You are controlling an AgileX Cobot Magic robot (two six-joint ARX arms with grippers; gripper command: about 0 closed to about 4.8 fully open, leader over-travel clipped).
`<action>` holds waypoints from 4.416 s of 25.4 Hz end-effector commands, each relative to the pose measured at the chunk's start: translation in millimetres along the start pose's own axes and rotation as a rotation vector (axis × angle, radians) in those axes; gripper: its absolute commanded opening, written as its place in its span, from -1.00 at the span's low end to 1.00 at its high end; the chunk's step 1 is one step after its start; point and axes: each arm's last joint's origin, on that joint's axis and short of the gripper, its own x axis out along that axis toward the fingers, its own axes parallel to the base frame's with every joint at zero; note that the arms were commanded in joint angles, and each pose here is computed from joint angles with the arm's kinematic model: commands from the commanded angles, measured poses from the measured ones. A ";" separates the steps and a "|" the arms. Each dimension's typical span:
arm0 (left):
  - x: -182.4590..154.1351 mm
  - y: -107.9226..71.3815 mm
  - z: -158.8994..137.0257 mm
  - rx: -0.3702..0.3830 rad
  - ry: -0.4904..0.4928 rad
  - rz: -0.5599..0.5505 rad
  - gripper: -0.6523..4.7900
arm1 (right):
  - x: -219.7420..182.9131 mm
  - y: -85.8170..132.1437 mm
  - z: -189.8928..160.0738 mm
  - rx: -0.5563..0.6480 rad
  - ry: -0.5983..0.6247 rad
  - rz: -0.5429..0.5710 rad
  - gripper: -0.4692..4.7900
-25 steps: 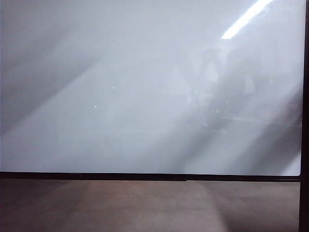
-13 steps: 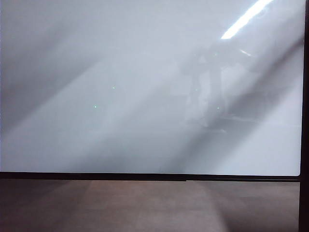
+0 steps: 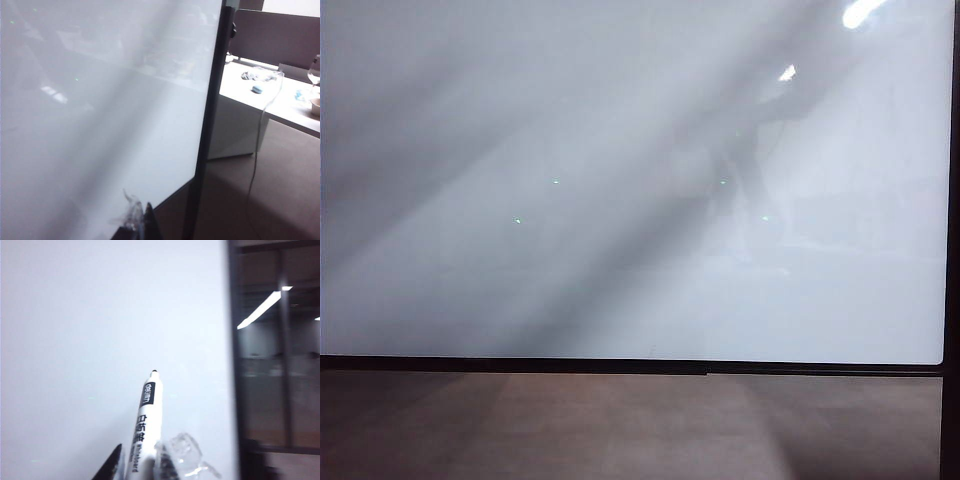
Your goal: Reach to the right to find the marker pen, pick it up, and write the number 3 on the whiteboard.
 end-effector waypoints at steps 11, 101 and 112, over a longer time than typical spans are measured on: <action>-10.7 -1.1 12.9 0.009 -0.075 0.012 -0.78 | 35.5 91.9 -31.5 0.189 0.042 0.263 -0.63; -27.9 -2.5 21.6 0.011 -0.095 0.065 -0.78 | 90.5 206.0 -126.4 -0.010 0.034 0.159 -0.64; -27.9 -2.5 21.4 0.004 -0.092 0.065 -0.78 | 93.3 202.6 -132.1 -0.019 0.029 0.242 -0.64</action>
